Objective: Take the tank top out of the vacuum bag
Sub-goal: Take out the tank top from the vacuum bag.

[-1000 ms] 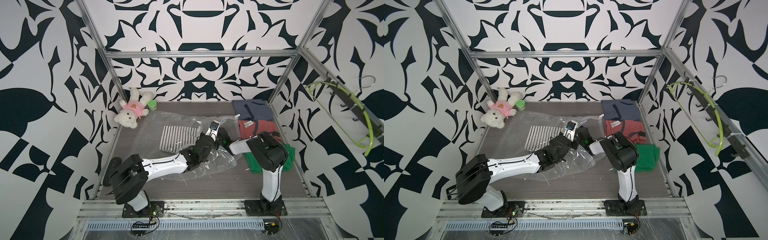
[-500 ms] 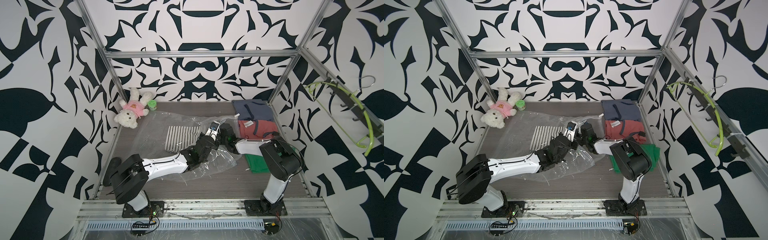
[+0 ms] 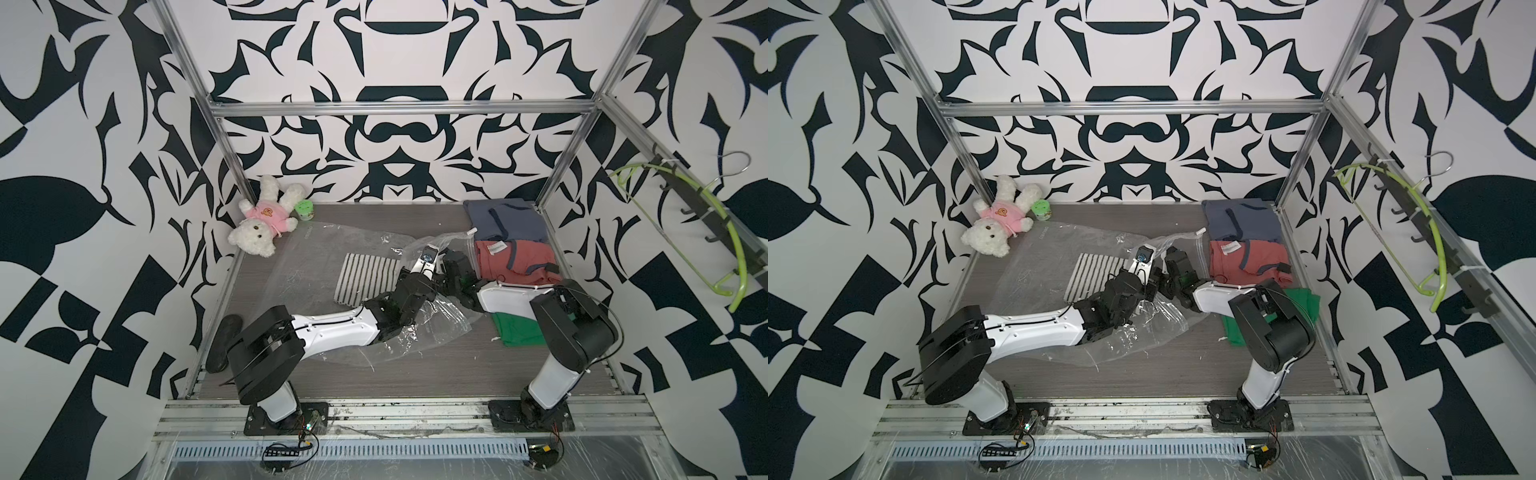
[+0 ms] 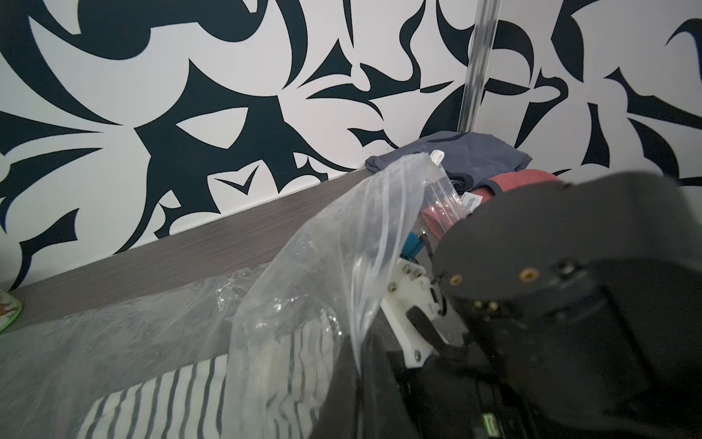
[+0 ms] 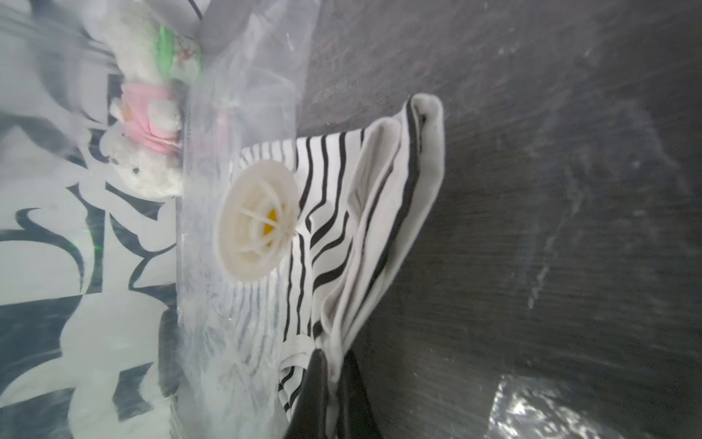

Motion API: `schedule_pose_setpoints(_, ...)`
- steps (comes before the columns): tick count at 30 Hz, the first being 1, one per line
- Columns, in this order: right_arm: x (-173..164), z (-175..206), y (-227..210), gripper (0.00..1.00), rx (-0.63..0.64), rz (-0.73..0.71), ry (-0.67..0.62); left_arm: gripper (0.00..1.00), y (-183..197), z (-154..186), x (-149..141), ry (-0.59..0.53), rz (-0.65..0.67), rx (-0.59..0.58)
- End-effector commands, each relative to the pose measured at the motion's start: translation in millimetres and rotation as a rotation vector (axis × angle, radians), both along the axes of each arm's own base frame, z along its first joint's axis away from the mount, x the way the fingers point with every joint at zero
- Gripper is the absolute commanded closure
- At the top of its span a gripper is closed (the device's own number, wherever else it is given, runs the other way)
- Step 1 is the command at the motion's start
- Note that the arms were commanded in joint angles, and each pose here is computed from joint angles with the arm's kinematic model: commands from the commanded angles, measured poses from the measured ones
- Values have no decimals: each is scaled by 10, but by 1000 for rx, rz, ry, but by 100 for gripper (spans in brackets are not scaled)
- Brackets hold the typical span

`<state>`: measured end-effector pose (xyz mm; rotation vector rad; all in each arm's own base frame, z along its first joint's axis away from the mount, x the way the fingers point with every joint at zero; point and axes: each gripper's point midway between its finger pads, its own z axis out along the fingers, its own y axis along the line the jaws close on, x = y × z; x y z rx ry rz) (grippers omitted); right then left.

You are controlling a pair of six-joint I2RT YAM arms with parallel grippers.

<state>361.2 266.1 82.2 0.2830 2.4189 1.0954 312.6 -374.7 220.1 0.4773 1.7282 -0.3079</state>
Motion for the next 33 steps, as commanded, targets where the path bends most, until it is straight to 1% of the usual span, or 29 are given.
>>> schedule_pose_setpoints(1,56,151,-99,100,-26,-21,-42,100,11,57,55,-6,21,-21)
schedule_pose_setpoints(6,8,102,-203,100,-42,-43,-22,100,18,51,50,-2,21,-24)
schedule_pose_setpoints(13,-63,-69,-300,100,-76,-65,18,100,-13,14,70,7,22,-20)
schedule_pose_setpoints(16,-80,-9,-327,100,-79,-71,5,100,-16,-1,74,11,23,-19)
schedule_pose_setpoints(20,-105,155,-407,100,-114,-76,-36,100,-33,-10,80,17,22,-18)
schedule_pose_setpoints(24,-146,218,-471,100,-113,-75,-29,100,-32,-2,87,17,27,-16)
schedule_pose_setpoints(33,-299,-102,-622,100,-124,-115,68,100,-17,-54,94,29,35,-8)
